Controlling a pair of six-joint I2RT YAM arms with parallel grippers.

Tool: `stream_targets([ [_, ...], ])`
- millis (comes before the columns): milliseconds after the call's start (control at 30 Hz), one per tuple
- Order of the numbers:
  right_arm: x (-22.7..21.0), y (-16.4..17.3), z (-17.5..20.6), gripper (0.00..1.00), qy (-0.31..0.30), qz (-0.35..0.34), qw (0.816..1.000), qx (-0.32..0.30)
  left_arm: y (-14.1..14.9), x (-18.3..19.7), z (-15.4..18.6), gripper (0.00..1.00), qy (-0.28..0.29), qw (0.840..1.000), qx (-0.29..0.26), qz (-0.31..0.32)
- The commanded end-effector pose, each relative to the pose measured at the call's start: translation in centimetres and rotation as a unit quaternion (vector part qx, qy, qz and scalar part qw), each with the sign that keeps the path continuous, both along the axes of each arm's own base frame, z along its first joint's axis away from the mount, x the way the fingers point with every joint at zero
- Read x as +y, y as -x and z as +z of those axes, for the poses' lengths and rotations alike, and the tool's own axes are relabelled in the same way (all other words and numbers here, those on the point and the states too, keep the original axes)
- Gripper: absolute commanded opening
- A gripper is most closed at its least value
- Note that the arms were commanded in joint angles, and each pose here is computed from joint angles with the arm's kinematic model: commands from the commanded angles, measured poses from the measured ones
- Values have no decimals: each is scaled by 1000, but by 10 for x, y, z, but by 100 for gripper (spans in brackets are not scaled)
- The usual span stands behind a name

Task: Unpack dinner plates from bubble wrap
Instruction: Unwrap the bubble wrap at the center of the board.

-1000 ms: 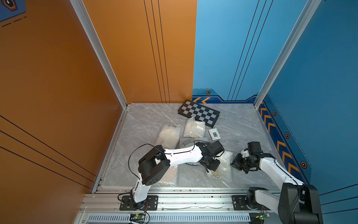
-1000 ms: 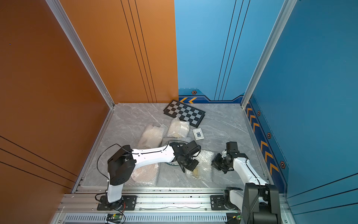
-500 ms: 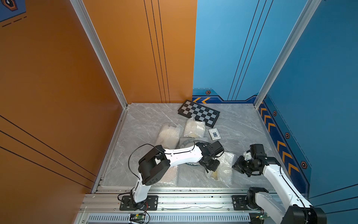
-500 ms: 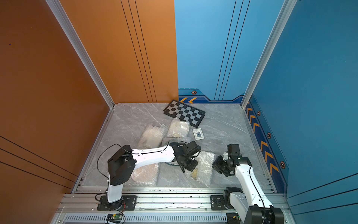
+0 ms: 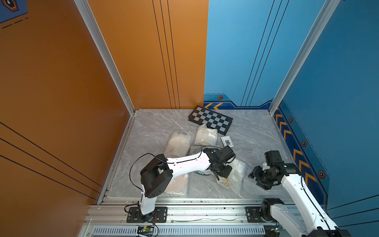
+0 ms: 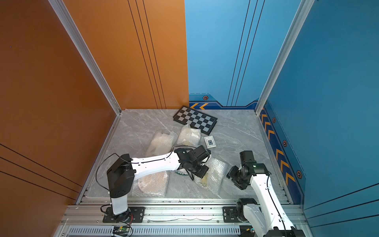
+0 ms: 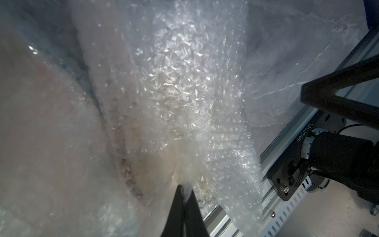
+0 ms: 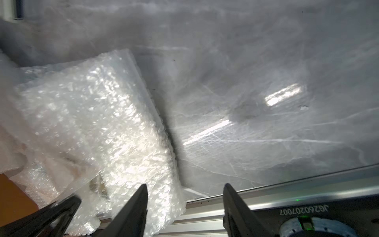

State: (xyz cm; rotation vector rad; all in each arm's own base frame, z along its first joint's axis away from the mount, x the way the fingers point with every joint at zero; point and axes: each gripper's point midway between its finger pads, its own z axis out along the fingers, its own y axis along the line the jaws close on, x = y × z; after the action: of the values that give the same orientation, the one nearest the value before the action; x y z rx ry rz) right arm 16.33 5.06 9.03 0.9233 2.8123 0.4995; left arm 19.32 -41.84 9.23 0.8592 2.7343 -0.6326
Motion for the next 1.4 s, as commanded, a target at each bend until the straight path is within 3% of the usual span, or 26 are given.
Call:
stream_targets([
  [0,21,-19,18,53,-26,25,998,-49,-4,-5,-2,0,-4,1000,2,3],
  [200,84,-36,1,14,-137,54,987,-64,-6,-11,-5,0,-4,1000,5,9],
  [300,99,-34,-8,6,-149,63,985,-63,-8,-11,-6,0,-3,1000,12,21],
  [400,102,-19,-33,0,-121,82,989,-21,-11,-13,-4,0,0,999,12,30],
  [733,65,8,-89,0,-31,52,997,37,-24,-11,19,0,38,997,-1,67],
  [967,56,19,-109,0,-19,58,995,73,-43,0,37,0,120,983,6,139],
  [1367,49,26,-116,0,-10,45,994,98,-55,10,64,0,155,975,-23,158],
])
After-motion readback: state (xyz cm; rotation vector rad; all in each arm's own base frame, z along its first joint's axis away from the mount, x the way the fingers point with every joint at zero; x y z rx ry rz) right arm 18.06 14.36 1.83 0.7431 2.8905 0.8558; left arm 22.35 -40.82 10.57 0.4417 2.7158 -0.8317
